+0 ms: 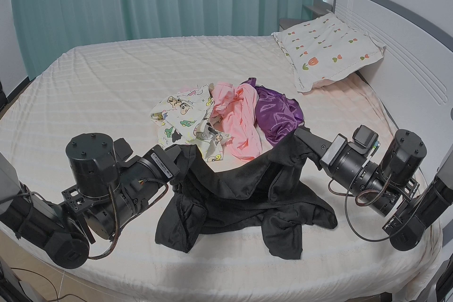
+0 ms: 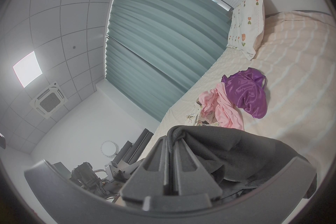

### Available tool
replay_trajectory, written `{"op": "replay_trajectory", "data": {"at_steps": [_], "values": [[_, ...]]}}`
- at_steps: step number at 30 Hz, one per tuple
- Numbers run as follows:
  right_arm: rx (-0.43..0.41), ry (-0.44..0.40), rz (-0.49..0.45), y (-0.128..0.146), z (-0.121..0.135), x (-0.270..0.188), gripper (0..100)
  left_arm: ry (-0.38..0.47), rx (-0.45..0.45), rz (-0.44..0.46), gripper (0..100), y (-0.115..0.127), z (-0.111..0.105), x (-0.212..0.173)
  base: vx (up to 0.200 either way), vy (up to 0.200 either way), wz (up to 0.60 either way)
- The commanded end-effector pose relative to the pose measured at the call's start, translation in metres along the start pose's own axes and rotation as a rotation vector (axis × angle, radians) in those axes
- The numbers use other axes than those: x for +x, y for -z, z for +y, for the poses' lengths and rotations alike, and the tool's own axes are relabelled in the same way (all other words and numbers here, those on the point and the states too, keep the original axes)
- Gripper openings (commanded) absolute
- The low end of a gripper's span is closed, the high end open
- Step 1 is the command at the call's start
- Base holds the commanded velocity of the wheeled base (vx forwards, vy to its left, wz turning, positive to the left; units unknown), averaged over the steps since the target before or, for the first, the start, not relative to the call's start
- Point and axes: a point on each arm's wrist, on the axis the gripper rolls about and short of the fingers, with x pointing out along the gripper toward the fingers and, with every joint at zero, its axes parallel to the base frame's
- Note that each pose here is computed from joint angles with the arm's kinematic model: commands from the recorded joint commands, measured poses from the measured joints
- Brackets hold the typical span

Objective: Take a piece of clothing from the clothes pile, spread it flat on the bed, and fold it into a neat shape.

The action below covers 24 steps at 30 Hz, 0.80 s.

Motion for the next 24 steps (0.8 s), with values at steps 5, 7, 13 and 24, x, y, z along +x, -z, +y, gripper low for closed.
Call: {"op": "replay_trajectory", "data": {"at_steps": [5, 7, 13, 24], "values": [[0.001, 0.024, 0.009, 0.006, -0.004, -0.002, 0, -0.04, -0.007, 0.042, 0, 0.013, 0.014, -0.003, -0.2, 0.0, 0.0], [0.002, 0.021, 0.013, 0.007, -0.003, -0.002, 0, -0.044, -0.008, 0.044, 0, 0.013, 0.015, -0.003, -0.1, 0.0, 0.0], [0.004, 0.022, 0.028, 0.012, -0.003, -0.002, 0, -0.045, -0.002, 0.037, 0, 0.013, 0.014, -0.003, 0.0, 0.0, 0.0], [0.002, 0.039, 0.029, 0.015, -0.006, -0.001, 0, -0.085, -0.008, 0.001, 0, 0.011, 0.018, -0.003, 0.0, 0.055, 0.0]]}}
